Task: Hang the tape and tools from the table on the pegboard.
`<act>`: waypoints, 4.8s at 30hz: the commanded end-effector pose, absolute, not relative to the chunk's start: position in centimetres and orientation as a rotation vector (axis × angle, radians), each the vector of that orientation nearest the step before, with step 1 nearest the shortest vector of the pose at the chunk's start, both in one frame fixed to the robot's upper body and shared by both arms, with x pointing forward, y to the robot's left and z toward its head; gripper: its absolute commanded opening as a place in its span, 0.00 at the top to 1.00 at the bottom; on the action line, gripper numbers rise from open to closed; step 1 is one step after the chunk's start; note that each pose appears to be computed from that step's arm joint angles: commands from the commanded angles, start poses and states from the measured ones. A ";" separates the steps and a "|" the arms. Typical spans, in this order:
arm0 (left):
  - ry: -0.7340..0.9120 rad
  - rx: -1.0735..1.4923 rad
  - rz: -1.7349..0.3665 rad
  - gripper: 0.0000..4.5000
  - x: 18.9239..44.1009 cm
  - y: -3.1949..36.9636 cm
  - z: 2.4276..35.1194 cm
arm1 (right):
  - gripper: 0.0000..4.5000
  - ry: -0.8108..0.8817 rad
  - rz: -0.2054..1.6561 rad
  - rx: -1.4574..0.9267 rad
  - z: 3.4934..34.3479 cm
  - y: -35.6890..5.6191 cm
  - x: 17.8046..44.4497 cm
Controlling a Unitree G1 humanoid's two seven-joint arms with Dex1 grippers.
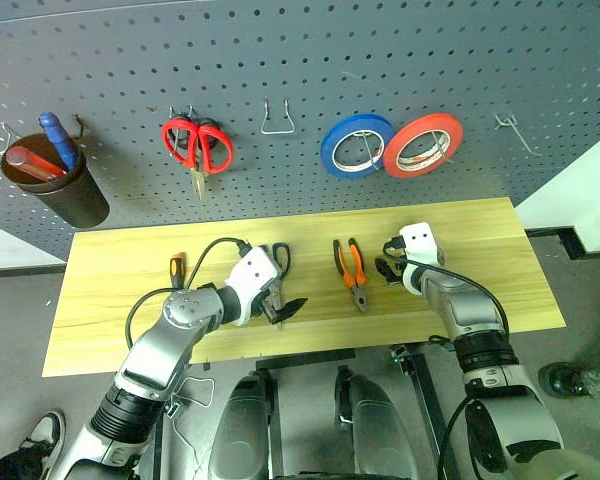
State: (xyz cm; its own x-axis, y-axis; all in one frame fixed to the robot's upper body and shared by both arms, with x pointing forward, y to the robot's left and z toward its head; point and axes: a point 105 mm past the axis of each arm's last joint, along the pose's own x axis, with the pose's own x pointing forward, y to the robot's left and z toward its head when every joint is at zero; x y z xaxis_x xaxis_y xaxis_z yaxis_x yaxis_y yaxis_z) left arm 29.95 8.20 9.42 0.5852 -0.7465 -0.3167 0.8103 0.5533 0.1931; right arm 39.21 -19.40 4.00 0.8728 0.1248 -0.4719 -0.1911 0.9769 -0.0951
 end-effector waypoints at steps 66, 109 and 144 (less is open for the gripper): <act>-0.340 0.007 -1.081 0.00 29.3 5.5 19.8 | 0.99 -0.464 0.240 -0.148 26.2 -27.0 31.8; -0.355 0.058 -1.014 0.00 29.4 6.3 20.7 | 0.77 -0.233 0.152 -0.036 17.5 -28.3 41.2; 0.086 0.191 -0.912 0.00 31.0 -4.9 -2.1 | 0.12 0.264 -0.090 0.049 0.0 -32.9 34.9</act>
